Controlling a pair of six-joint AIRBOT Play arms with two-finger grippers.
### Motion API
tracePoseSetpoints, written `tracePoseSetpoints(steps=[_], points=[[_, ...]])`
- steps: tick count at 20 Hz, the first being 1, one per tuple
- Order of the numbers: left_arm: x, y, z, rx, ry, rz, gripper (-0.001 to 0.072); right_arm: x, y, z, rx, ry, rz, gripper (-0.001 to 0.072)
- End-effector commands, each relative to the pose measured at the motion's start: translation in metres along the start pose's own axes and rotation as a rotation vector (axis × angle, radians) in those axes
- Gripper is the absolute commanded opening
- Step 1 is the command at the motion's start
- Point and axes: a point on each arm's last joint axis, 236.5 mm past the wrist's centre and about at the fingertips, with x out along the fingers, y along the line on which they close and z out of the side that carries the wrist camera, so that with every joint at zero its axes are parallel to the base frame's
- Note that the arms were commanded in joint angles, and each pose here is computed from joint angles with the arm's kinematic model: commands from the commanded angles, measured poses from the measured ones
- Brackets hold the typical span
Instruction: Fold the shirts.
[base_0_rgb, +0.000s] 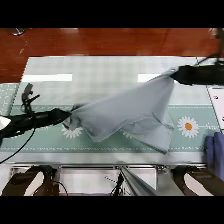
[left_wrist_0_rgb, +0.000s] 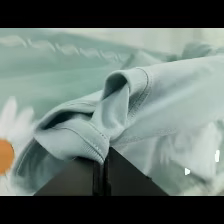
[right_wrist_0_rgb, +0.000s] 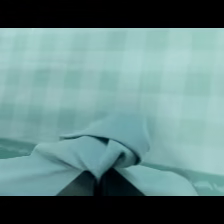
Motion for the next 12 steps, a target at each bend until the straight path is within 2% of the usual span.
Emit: tracePoseSetpoints(steps=[1,3,4,5,7,9,11,12], points=[[0.042,0.028,0.041,-0.051,-0.106,0.054,0.0027,0.083,-0.018,0.015,0.134,0.057,0.05,0.0024],[0.057,0.011,0.062,-0.075,-0.075,0.006,0.0049,0.115,-0.012,0.021,0.21,0.107,0.117,0.0041],[0.064,0.002,0.071,-0.065,-0.057,-0.013,0.0278,0.124,-0.009,0.025,0.255,0.123,0.148,0.0297],[0.069,-0.006,0.08,-0.053,-0.037,-0.033,0.0718,0.128,-0.006,0.029,0.294,0.143,0.184,0.0652],[0.053,-0.022,0.099,0.0,0.032,-0.086,0.0706,0.11,-0.01,0.033,0.279,0.196,0.219,0.0628],[0.002,-0.023,0.128,0.072,0.062,-0.102,0.0705,0.066,-0.027,0.034,0.167,0.258,0.228,0.0627],[-0.05,-0.01,0.143,0.063,0.068,-0.088,0.0704,0.014,-0.071,0.024,0.096,0.3,0.126,0.0624],[-0.067,0.004,0.142,-0.009,0.065,-0.073,0.0704,-0.007,-0.101,0.016,0.095,0.308,0.018,0.0623]])
